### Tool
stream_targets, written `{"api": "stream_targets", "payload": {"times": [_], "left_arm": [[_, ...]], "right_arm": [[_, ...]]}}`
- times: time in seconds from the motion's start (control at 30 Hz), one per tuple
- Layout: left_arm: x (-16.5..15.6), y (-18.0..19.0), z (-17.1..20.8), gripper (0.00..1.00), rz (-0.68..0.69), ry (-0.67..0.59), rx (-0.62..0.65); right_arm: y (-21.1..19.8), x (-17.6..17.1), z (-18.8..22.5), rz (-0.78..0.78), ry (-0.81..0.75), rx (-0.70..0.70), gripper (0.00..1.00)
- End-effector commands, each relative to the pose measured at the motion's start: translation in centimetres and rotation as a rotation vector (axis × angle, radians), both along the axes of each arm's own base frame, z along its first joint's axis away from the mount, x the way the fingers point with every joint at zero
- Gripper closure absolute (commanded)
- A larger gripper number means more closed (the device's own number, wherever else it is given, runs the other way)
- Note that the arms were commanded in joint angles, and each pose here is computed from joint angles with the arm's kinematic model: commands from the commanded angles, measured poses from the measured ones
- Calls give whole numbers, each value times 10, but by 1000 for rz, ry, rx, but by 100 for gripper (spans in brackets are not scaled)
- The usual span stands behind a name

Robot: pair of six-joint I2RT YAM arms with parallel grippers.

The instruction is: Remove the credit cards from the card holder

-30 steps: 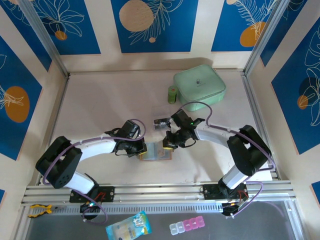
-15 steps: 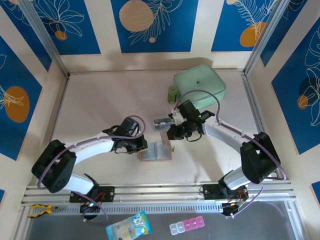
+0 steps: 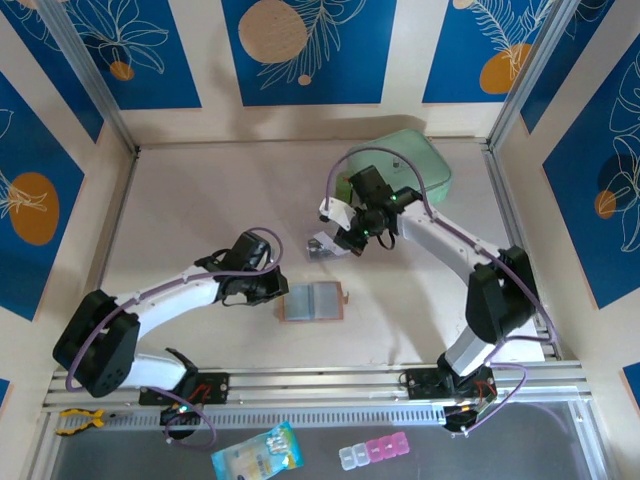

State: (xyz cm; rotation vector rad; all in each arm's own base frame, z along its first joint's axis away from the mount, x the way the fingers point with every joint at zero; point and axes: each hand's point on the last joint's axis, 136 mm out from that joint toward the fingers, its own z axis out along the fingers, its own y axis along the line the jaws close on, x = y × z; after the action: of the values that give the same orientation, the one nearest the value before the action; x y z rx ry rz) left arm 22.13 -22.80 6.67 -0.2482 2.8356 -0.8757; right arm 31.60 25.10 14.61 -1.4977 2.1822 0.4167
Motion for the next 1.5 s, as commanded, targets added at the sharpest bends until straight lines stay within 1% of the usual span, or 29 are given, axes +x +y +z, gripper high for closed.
{"api": "stream_targets", "payload": {"times": [0.0, 0.13, 0.4, 0.77, 1.07, 1.13, 1.2, 1.23, 1.47], "left_arm": [[5, 3, 8, 88, 3, -15, 4], [5, 6, 8, 88, 8, -13, 13], [1, 13, 3, 87, 30, -3, 19], [1, 20, 4, 87, 42, 3, 25], [1, 20, 3, 87, 32, 14, 32], [0, 21, 4, 87, 35, 15, 32], [0, 21, 4, 87, 34, 14, 32], [0, 21, 4, 87, 34, 14, 32], [1, 21, 4, 86, 36, 12, 26]], "right_arm": [[-6, 14, -5, 158, -27, -92, 100], [-1, 37, -4, 197, -26, -121, 100], [8, 60, -19, 239, 17, -138, 100], [6, 50, -42, 285, 156, -195, 100], [9, 49, -63, 308, 214, -233, 100], [10, 50, -65, 307, 211, -235, 93], [10, 54, -65, 297, 197, -239, 85], [9, 58, -64, 283, 183, -244, 83], [9, 79, -43, 202, 74, -224, 82]]}}
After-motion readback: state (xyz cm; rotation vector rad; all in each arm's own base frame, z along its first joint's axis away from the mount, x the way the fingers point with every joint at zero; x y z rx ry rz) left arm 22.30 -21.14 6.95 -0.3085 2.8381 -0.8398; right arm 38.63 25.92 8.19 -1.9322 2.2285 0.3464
